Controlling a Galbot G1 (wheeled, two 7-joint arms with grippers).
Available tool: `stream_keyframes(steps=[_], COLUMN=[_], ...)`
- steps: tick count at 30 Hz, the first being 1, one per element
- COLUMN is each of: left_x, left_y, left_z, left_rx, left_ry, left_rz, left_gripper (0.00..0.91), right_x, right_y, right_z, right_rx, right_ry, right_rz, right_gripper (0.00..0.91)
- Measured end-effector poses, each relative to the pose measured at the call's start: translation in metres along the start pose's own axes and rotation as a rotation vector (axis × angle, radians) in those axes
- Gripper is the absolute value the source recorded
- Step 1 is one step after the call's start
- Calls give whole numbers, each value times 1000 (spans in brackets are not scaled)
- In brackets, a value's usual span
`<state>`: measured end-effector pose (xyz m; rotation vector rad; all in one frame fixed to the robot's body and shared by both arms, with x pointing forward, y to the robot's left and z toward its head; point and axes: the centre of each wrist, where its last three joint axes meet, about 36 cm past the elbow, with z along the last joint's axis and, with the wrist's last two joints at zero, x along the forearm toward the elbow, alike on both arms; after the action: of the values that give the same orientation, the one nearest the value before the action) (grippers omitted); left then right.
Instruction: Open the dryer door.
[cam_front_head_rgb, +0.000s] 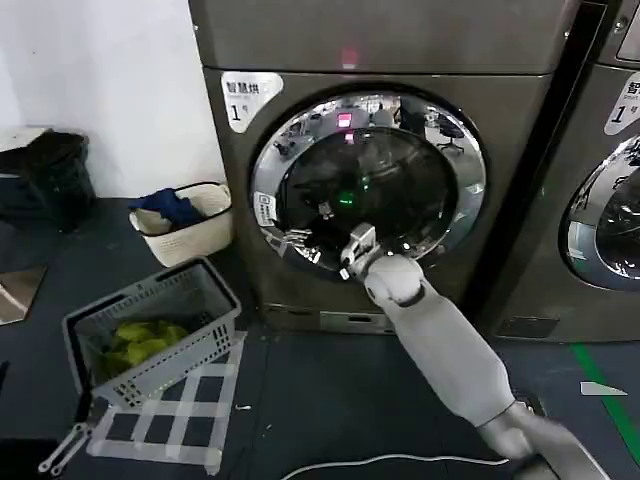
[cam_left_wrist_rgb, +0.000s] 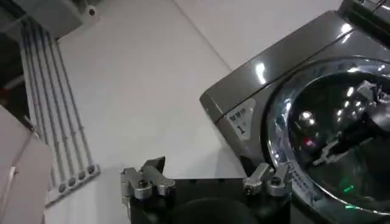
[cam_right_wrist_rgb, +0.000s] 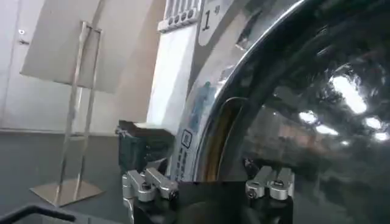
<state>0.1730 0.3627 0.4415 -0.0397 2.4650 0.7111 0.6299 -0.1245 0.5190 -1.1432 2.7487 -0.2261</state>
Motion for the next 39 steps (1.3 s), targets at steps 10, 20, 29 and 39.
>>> stream_keyframes(steps=[10,20,29,39], left_x=[1,2,2,-3], left_y=[0,0,1,2], left_z=[0,0,0,2], left_rx=[0,-1,-5,-4], left_ry=[-1,0,10,16], left_rz=[-1,-3,8,29], left_gripper=[907,907,907,907], right_x=[-16,-26,-15,10], right_y=[5,9,11,7], right_z=[2,0,4,3], right_rx=[-1,-2,-42,-60], right_ry=[10,10,-10,-31], right_rz=[-23,-66,-168,-257], right_gripper=[907,907,907,907])
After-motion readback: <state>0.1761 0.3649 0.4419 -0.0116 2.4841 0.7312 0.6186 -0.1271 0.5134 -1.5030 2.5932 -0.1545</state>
